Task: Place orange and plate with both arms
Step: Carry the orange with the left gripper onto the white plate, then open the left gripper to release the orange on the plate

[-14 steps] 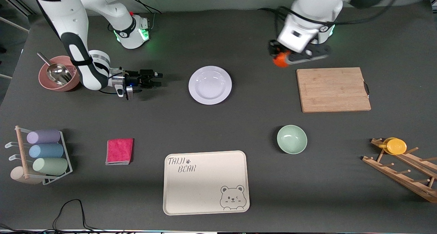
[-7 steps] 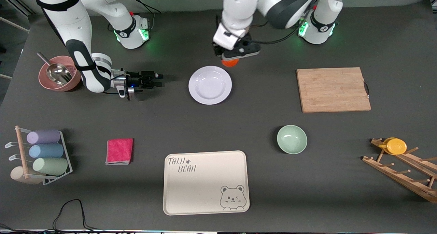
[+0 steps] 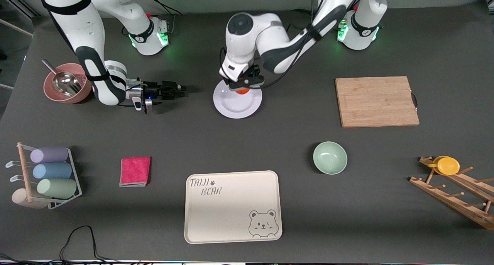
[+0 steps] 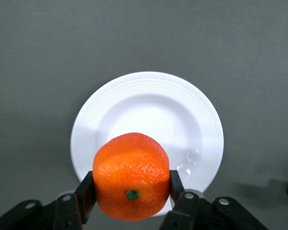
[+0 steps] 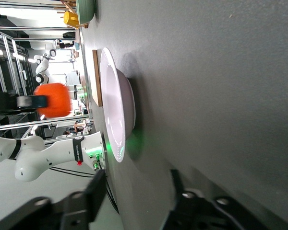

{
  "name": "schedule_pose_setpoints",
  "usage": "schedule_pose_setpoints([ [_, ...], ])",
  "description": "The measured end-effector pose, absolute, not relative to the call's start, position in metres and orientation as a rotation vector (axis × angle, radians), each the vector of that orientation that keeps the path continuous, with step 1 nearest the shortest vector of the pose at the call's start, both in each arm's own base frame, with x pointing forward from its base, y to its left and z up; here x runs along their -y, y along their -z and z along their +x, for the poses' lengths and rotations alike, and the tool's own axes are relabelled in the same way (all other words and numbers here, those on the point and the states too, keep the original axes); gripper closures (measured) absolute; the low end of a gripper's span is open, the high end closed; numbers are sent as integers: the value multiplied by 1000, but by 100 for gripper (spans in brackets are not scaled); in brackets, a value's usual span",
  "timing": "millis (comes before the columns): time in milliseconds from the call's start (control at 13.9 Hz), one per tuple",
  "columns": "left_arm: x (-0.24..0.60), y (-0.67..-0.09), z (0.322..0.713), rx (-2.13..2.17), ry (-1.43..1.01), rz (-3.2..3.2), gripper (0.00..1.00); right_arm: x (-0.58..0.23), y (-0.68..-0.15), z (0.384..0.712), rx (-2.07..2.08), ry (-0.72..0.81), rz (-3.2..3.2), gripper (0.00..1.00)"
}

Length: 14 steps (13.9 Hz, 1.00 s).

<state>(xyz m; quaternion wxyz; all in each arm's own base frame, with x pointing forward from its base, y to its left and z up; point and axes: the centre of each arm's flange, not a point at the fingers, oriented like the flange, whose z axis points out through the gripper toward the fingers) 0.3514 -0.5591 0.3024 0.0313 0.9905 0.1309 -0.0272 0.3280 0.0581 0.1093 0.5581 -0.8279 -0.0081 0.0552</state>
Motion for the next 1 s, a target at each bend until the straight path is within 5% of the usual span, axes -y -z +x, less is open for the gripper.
schedule_pose_setpoints([
  [215, 567, -268, 357, -383, 94, 3061, 36, -58, -109, 328, 24, -127, -1953, 53],
  [646, 576, -238, 343, -309, 79, 3079, 36, -56, -100, 324, 62, -89, -1958, 53],
  [933, 584, -215, 331, -271, 40, 3101, 28, -55, -95, 325, 69, -89, -1959, 53],
  [1004, 585, -217, 331, -271, 35, 3097, 19, -55, -95, 325, 69, -89, -1958, 53],
])
